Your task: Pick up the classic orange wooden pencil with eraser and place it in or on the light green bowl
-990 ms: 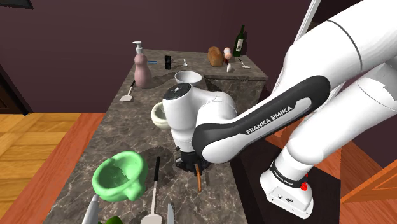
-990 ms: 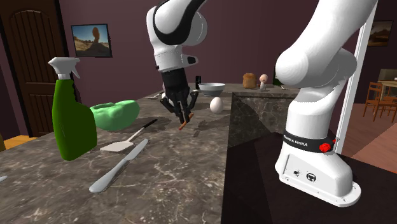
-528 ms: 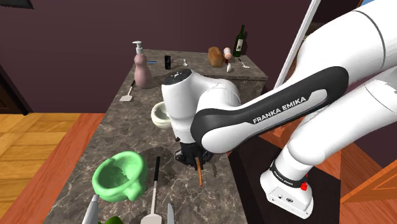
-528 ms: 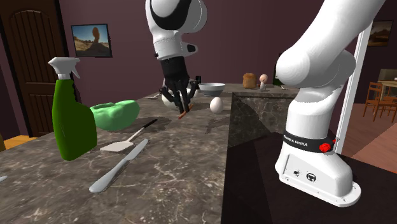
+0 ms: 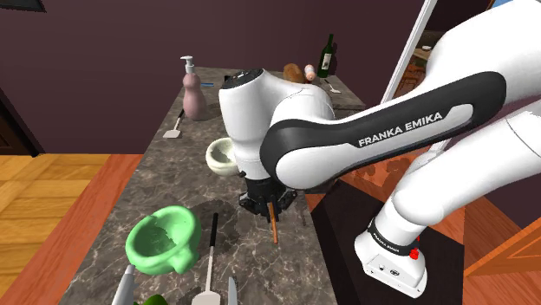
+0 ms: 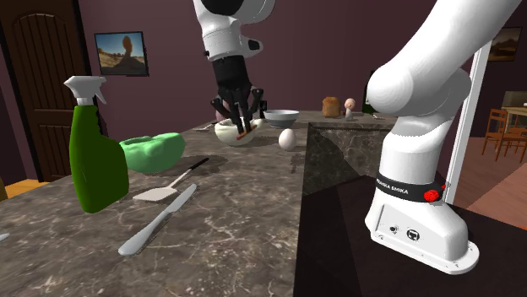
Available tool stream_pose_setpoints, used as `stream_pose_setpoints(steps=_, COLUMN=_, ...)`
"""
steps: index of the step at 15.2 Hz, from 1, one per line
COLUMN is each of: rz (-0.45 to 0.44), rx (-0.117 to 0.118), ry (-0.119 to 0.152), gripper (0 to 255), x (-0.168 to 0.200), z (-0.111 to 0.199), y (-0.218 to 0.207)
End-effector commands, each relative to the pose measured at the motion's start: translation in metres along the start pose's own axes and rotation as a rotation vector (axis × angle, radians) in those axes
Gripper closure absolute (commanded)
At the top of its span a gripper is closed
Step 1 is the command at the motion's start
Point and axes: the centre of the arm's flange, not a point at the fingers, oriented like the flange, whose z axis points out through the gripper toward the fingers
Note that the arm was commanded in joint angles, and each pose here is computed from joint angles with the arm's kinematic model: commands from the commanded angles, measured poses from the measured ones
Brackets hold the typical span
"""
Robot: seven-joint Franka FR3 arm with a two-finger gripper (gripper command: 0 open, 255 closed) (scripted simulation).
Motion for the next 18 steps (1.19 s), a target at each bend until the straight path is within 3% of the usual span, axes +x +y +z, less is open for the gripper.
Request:
stream_pose_setpoints(steps=1, rz=0.000, rx=0.000, ry=0.000, gripper=255, x=-0.001, z=-0.011, y=0.003)
stream_pose_setpoints(steps=11, rz=0.000, rx=0.000, ry=0.000, gripper=255, x=-0.002, z=-0.060, y=0.015)
stream_pose_setpoints(steps=18, rz=0.000, rx=0.000, ry=0.000, gripper=255, x=-0.019, z=-0.087, y=-0.072)
